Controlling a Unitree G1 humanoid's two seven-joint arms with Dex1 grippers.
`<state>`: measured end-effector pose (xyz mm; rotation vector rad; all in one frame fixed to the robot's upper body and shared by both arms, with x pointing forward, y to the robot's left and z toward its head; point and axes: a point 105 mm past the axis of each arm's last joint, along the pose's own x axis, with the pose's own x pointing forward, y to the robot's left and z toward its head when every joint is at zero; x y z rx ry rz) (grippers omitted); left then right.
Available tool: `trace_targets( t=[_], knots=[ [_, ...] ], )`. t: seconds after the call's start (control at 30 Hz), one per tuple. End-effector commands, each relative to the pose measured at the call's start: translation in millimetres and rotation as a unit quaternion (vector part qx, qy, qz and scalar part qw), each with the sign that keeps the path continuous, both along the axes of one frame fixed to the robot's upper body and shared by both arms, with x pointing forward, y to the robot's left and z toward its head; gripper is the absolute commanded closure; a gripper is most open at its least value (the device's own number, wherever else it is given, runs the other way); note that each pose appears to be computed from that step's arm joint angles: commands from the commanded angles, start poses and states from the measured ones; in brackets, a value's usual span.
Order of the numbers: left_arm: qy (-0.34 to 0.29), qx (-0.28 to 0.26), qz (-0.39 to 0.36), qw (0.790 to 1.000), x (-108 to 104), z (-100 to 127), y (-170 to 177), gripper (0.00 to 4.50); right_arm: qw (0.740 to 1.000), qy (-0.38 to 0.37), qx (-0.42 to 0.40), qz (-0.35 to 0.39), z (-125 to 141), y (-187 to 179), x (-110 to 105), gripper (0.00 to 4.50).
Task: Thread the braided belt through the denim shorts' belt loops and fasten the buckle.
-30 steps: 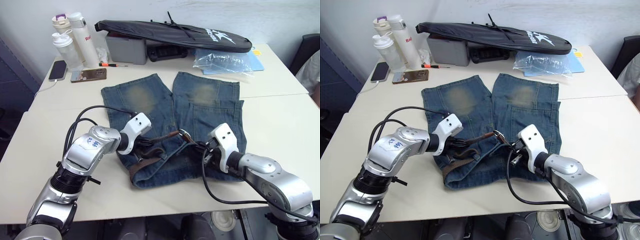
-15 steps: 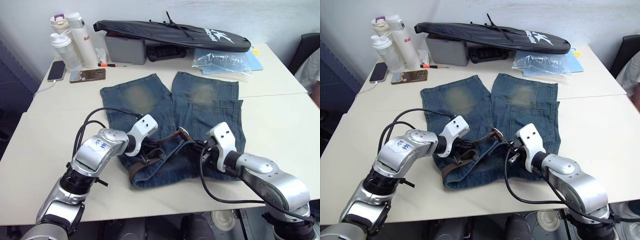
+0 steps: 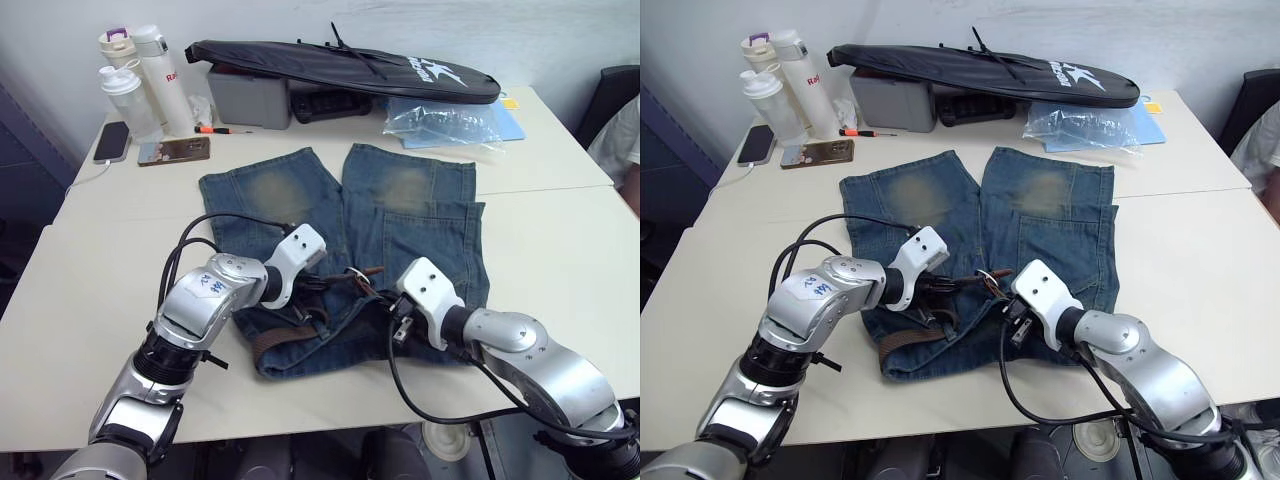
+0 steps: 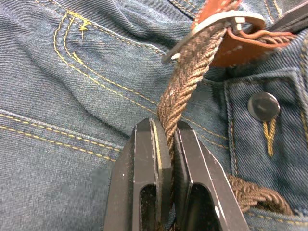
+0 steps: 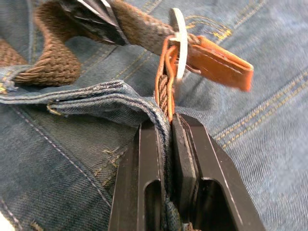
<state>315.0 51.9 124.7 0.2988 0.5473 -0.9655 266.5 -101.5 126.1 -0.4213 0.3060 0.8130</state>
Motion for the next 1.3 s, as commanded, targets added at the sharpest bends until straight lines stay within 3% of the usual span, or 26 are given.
trace_targets(
  t=[0.03, 0.23, 0.57, 0.73, 0.9, 1.03, 1.3],
  knots=[
    [-0.038, -0.032, -0.033, 0.998, 1, 22, -25, 4.50, 0.998, -0.005, -0.005, 0.069, 7, 16, -10, 4.38],
    [-0.041, -0.037, -0.054, 0.997, 0, 22, -43, 4.50, 0.992, 0.001, -0.038, 0.118, 1, 17, -15, 4.38],
    [-0.038, -0.034, -0.062, 0.997, -3, 18, -44, 4.50, 0.991, -0.018, -0.051, 0.122, 11, 4, -11, 4.38],
    [-0.038, -0.031, -0.057, 0.997, 0, 17, -40, 4.50, 0.990, -0.030, -0.058, 0.125, 28, -10, -13, 2.27],
    [-0.044, -0.026, -0.055, 0.997, 3, 18, -37, 4.50, 0.989, -0.059, -0.064, 0.121, 62, -26, -10, 0.06],
    [-0.045, -0.027, -0.057, 0.997, 2, 19, -39, 4.50, 0.982, -0.112, -0.118, 0.099, 79, -44, 6, 0.06],
    [-0.051, -0.030, -0.059, 0.997, 3, 24, -40, 4.50, 0.967, -0.139, -0.175, 0.125, 66, -50, 24, 0.06]
  ],
)
